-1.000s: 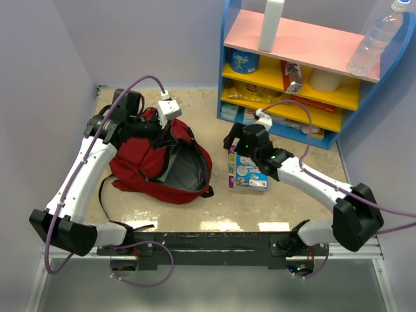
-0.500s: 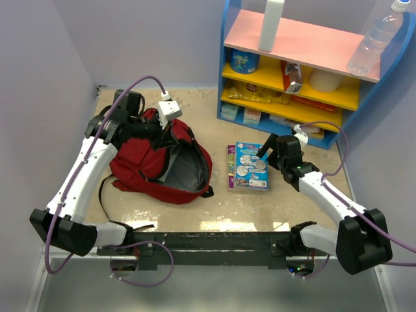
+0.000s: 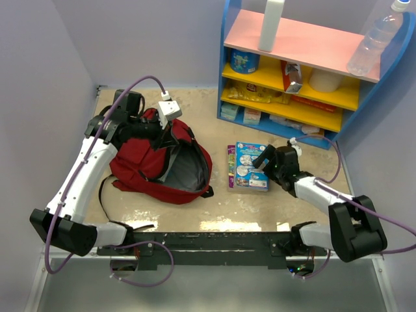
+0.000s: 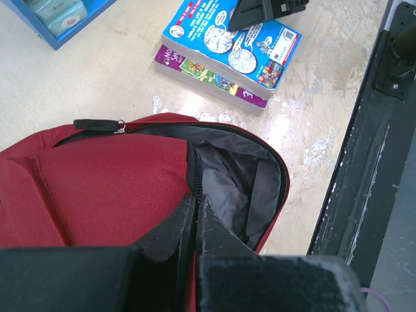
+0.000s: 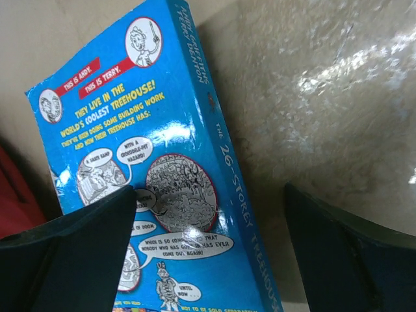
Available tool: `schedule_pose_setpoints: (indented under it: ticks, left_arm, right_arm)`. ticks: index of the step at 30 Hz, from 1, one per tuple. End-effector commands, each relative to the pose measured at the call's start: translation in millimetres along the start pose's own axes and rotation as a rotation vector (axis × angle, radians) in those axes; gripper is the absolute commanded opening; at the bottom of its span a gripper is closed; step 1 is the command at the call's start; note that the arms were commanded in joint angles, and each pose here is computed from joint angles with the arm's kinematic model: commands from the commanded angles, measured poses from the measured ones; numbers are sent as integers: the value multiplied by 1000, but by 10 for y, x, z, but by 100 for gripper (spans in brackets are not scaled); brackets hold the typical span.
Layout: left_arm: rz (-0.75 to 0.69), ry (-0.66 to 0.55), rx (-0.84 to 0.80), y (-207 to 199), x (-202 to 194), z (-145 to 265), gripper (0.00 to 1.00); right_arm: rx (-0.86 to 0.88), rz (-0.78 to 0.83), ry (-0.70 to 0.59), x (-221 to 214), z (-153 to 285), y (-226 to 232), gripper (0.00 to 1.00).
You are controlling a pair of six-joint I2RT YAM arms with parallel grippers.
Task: Pack the student bag
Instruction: Pick up the book from the center of the board.
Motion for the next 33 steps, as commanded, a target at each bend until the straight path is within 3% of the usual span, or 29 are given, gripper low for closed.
schedule_pose_setpoints:
  ticks: [1,5,8,9,11,12,17,21,24,31,33]
  left_arm:
    - [-55,-74,-41,-122,155,85,0]
    - [-60,-75,-38,-124,172,97,0]
    - [-61,-75,-37,-128,174,98,0]
    - [-60,-74,-36,-120,172,96,0]
    - [-60,-76,-39,-119,176,91,0]
    - [-57,-75,-44,-122,174,87,0]
    - [-54,-78,-50,-122,189,82,0]
    - [-54,-81,-47,-123,199,86,0]
    - [-49,-77,-44,-109,189,74,0]
    - [-52,-76,-27,-76,191,62,0]
    - [-53,-76,-22,-69,190,60,0]
  right_arm:
    - [109,-97,-8,-65,-73,84,95]
    - [123,-141,-20,-125,-62,49,84]
    - [112,-177,-65,-115,26,2,61]
    - [118,-197,-109,-47,94,14,43]
    - [97,-205,-127,-44,163,-26,25]
    - [104,-211,-160,16,233,-16,21]
    - [53,-198,-232,148,447,-67,17]
    - [141,-190,-274,273,619,57,12]
    - [279,-167,-248,354,732,268,0]
    - [701,-87,-202,506,1159,779,0]
    - [815,-90,-244,573,1357,869,0]
Point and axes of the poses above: each gripper's point midway between its finger pads, its own z axis back along the fingers, its own y axis along the line the jaws close on, x = y × z, the point moved 7 cm from there along z, back along the fingers, and after that the axes turned 12 degrees about z, right-handed, at the moved point
